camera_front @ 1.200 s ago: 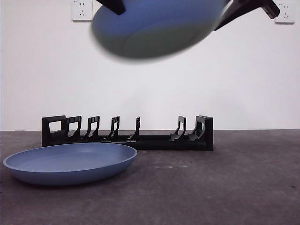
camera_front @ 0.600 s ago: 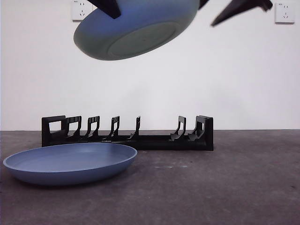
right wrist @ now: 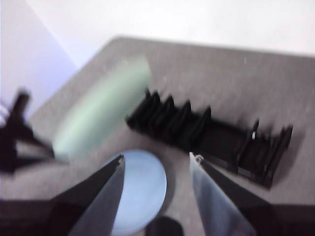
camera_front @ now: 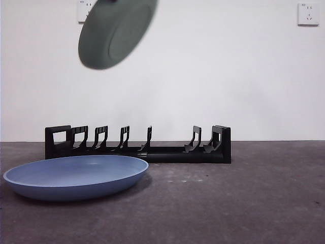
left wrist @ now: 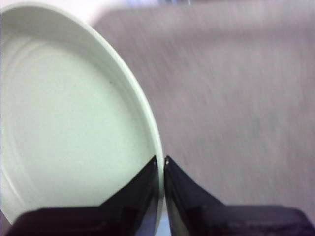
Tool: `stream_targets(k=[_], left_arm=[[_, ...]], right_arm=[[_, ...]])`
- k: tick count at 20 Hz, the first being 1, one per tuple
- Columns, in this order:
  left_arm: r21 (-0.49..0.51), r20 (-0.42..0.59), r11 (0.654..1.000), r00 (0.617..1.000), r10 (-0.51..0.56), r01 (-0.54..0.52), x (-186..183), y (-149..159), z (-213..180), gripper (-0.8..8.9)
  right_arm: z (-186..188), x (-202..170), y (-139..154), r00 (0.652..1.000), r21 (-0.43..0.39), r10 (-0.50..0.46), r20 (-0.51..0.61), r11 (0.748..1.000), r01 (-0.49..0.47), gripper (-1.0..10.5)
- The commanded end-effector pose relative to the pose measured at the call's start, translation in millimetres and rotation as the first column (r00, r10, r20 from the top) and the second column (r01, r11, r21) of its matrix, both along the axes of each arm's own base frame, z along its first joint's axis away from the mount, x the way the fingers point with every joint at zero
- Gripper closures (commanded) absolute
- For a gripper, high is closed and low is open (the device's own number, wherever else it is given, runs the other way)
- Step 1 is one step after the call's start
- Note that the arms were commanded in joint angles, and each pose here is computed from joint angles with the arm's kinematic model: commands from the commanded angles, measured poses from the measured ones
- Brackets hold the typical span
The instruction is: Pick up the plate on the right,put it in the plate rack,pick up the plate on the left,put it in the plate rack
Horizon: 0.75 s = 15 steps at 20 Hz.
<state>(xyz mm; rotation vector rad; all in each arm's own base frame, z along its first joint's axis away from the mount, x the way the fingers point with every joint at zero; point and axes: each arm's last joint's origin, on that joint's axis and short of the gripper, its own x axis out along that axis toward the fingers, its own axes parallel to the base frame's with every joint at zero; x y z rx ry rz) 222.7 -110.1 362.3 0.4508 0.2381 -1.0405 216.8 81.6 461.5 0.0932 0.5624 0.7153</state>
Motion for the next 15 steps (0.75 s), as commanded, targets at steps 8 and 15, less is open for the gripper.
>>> stream_targets(k=[8,15], left_arm=[[-0.355,-0.213,0.929,0.977,0.027,-0.103,55,50,-2,8.21],[-0.356,-0.316,0.916,0.946,0.067,-0.184,97,71,-41,8.21]], right_arm=[[-17,-11,7,0.989,-0.095,0.087,-0.121,0.991,-0.098,7.2],[-21,-16,13,0.982,-0.135,0.095,-0.162,0.984,-0.117,7.2]])
